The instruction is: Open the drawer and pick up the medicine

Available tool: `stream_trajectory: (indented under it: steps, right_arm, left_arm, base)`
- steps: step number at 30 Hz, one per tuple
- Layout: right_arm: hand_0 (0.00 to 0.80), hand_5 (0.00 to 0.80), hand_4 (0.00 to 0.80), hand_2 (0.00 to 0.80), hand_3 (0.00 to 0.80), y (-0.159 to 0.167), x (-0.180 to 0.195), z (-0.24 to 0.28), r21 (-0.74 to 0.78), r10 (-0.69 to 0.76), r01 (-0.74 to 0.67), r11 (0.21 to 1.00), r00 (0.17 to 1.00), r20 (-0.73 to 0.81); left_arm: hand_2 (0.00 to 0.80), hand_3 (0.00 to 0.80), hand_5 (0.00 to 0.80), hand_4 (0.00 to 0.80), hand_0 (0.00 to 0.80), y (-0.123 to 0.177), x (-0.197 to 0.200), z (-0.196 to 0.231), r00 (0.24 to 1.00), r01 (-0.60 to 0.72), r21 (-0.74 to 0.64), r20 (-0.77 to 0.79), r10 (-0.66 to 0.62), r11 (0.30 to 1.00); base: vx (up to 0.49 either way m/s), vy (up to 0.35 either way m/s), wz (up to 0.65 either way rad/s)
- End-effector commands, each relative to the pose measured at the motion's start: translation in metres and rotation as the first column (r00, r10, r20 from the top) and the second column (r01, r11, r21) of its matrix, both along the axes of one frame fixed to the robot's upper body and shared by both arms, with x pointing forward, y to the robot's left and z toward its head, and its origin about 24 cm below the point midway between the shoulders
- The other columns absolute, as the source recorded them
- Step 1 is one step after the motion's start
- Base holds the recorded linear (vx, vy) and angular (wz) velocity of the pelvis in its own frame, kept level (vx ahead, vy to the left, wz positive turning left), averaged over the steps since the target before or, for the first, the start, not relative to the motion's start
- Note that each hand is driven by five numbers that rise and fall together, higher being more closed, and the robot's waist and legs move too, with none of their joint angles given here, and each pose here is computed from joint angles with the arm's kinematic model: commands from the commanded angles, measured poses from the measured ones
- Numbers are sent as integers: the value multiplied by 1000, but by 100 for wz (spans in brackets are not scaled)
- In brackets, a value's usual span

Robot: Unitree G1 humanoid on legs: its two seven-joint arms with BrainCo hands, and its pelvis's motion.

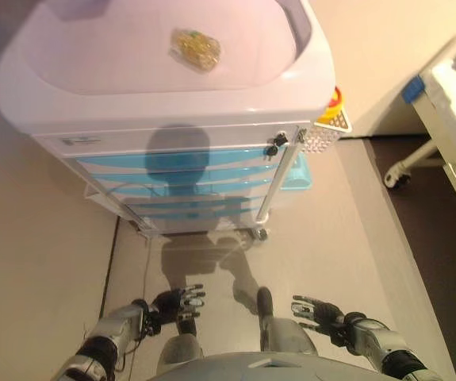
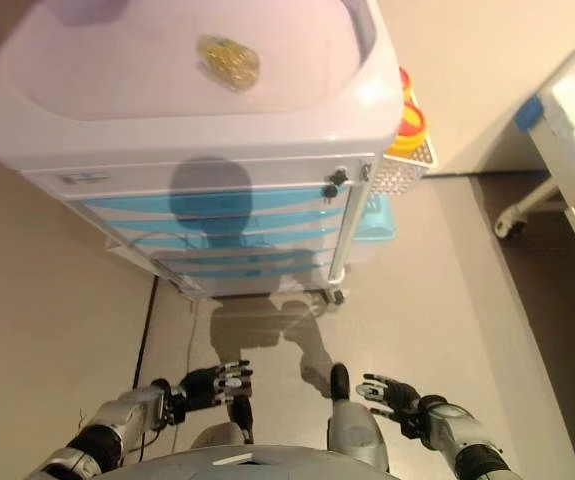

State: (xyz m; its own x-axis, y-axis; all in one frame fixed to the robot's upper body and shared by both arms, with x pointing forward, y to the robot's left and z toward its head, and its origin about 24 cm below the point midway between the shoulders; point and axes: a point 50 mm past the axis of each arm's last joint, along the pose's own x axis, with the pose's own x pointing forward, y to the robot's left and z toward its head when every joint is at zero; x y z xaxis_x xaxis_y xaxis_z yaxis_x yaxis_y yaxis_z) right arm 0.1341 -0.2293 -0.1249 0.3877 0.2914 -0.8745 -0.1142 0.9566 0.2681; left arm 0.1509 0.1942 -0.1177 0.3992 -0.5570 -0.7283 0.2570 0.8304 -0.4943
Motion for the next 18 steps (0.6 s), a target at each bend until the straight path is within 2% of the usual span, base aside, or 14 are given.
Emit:
stream_trajectory:
  steps: [1, 9, 18]
  right_arm:
    - [0, 0, 0, 0, 0, 32, -1, -3, 145, 62, -63, 987, 998, 11]
    - [0, 0, 0, 0, 0, 46, -8, -11, 228, 42, -38, 973, 999, -9]
    - [0, 0, 0, 0, 0, 52, -30, -24, 295, -32, 66, 953, 993, -117]
  left_arm:
    - [0, 0, 0, 0, 0, -3, 2, 0, 996, -83, -78, 27, 85, 993]
    - [0, 0, 0, 0, 0, -11, -13, -9, 971, -237, -167, -36, 235, 957]
    - [0, 0, 0, 0, 0, -18, -28, -21, 951, -305, -185, -111, 288, 934]
  base:
    - [52, 8, 27]
    - [8, 11, 8]
    - [-16, 25, 8]
